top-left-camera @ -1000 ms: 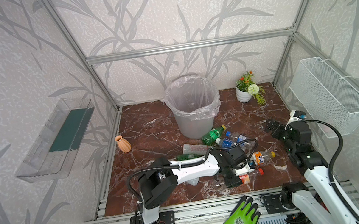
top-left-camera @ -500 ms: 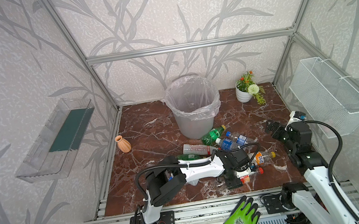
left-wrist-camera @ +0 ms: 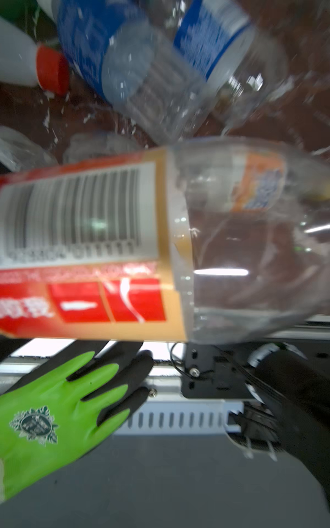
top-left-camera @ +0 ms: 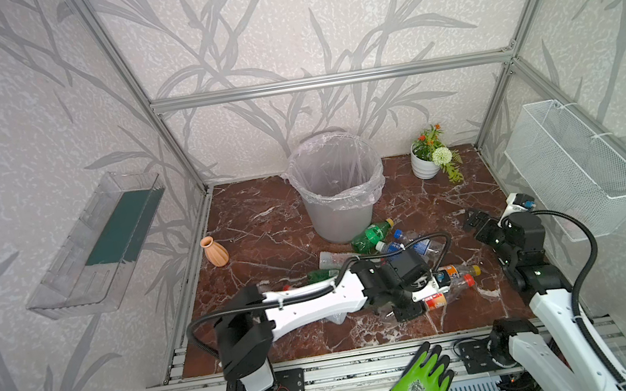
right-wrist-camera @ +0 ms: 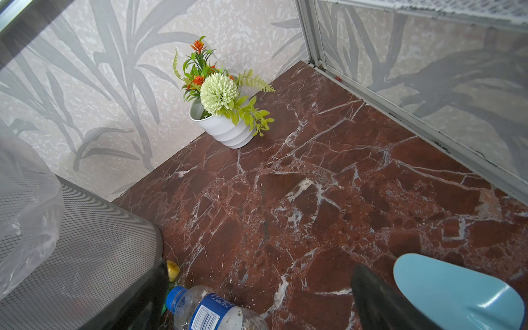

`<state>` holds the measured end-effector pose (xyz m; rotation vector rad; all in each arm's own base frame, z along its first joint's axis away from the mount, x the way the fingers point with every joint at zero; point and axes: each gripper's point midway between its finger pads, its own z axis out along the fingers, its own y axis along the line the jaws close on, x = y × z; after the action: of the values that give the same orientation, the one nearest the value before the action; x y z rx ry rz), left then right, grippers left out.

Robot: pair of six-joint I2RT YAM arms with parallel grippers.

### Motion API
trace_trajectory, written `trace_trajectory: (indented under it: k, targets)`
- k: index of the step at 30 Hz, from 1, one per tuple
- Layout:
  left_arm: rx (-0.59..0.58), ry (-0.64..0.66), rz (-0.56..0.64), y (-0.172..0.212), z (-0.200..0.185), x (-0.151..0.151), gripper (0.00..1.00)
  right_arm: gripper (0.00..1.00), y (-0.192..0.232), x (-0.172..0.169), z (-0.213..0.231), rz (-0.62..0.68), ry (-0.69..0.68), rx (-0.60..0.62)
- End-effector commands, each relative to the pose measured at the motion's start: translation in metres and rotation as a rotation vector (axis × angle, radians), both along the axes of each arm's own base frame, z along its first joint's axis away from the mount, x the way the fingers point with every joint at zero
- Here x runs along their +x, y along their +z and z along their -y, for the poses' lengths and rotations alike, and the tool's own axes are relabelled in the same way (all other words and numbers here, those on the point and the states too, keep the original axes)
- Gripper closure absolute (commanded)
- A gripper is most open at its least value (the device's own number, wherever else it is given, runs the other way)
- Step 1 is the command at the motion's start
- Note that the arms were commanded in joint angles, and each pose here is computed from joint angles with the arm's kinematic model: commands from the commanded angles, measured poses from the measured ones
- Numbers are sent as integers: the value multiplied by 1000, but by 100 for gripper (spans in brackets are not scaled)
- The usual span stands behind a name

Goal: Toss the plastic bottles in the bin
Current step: 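Grasp the Coca-Cola-labelled bottle with the left gripper and lift it, then carry the bottle with the left gripper over the bin and release it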

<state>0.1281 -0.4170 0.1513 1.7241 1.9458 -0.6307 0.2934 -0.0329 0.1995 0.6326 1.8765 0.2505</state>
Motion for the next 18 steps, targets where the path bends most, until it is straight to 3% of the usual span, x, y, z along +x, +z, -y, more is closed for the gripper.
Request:
trace_trajectory:
  k: [1, 6, 9, 12, 15, 18]
  targets:
    - [-200, 135, 77, 67, -12, 35, 56, 1, 2, 3, 0, 27, 0, 19]
    - [-484, 461, 358, 179, -72, 107, 51, 1, 3, 8, -5, 59, 20, 49]
    - [-666, 604, 567, 249, -117, 134, 46, 1, 3, 12, -8, 71, 32, 66]
    - [-820, 720, 695, 308, -158, 156, 45, 1, 5, 16, -12, 85, 52, 87]
    - [-907, 750, 765, 344, -178, 172, 45, 0, 8, 19, -15, 96, 66, 101]
    - [-919, 747, 786, 355, -179, 198, 45, 0, 11, 20, -17, 105, 78, 106]
